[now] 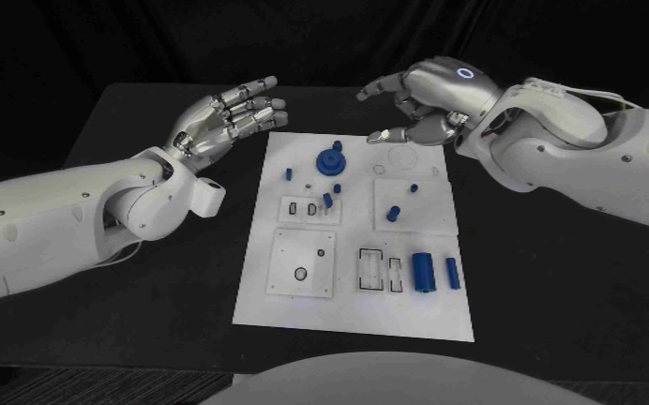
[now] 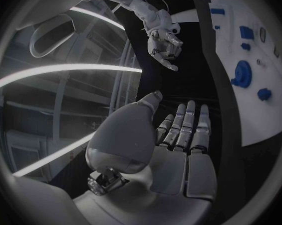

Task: Assemble the parts on the task board

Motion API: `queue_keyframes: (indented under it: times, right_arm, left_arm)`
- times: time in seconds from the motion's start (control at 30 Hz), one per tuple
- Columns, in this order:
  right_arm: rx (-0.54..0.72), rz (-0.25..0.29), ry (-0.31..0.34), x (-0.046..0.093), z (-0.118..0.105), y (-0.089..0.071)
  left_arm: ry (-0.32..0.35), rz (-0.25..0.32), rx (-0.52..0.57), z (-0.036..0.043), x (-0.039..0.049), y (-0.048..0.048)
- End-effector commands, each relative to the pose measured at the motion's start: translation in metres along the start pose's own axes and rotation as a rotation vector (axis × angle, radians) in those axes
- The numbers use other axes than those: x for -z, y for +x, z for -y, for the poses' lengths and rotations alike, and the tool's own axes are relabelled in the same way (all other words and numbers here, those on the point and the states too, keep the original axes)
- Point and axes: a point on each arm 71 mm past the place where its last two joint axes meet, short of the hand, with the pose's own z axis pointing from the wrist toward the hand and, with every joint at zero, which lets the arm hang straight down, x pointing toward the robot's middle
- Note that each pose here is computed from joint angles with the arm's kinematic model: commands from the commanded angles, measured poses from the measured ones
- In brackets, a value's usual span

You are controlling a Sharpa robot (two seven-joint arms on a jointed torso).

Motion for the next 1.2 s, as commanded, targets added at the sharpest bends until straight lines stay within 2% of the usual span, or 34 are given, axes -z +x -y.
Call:
queue_keyframes:
  times: [0.03,0.1,0.13,0.27,0.3,0.33,0.53,0.8,0.93,1.2]
  right_arm:
    - [-0.033,0.060,0.010,0.005,0.004,-0.010]
    - [-0.032,0.048,0.027,0.008,0.009,-0.013]
    - [-0.034,0.033,0.044,0.011,0.013,-0.014]
    - [-0.045,0.002,0.076,0.014,0.020,-0.013]
    - [-0.050,-0.011,0.089,0.016,0.023,-0.011]
    - [-0.051,-0.014,0.091,0.016,0.023,-0.011]
    - [-0.066,-0.067,0.138,0.025,0.034,-0.001]
    - [-0.080,-0.112,0.190,0.038,0.045,0.012]
    - [-0.084,-0.128,0.209,0.042,0.047,0.016]
    - [-0.095,-0.160,0.229,0.047,0.049,0.026]
  left_arm:
    - [0.017,0.020,-0.236,0.0186,-0.0146,-0.0031]
    - [-0.023,-0.005,-0.301,0.0270,-0.0235,-0.0036]
    - [-0.078,-0.041,-0.362,0.0332,-0.0313,-0.0031]
    - [-0.199,-0.119,-0.445,0.0383,-0.0423,-0.0001]
    - [-0.260,-0.156,-0.472,0.0382,-0.0458,0.0021]
    - [-0.271,-0.162,-0.477,0.0381,-0.0463,0.0025]
    - [-0.543,-0.317,-0.614,0.0277,-0.0557,0.0143]
    - [-0.890,-0.483,-0.759,0.0105,-0.0600,0.0267]
    - [-0.971,-0.533,-0.806,0.0069,-0.0665,0.0350]
    - [-0.997,-0.576,-0.849,0.0049,-0.0809,0.0558]
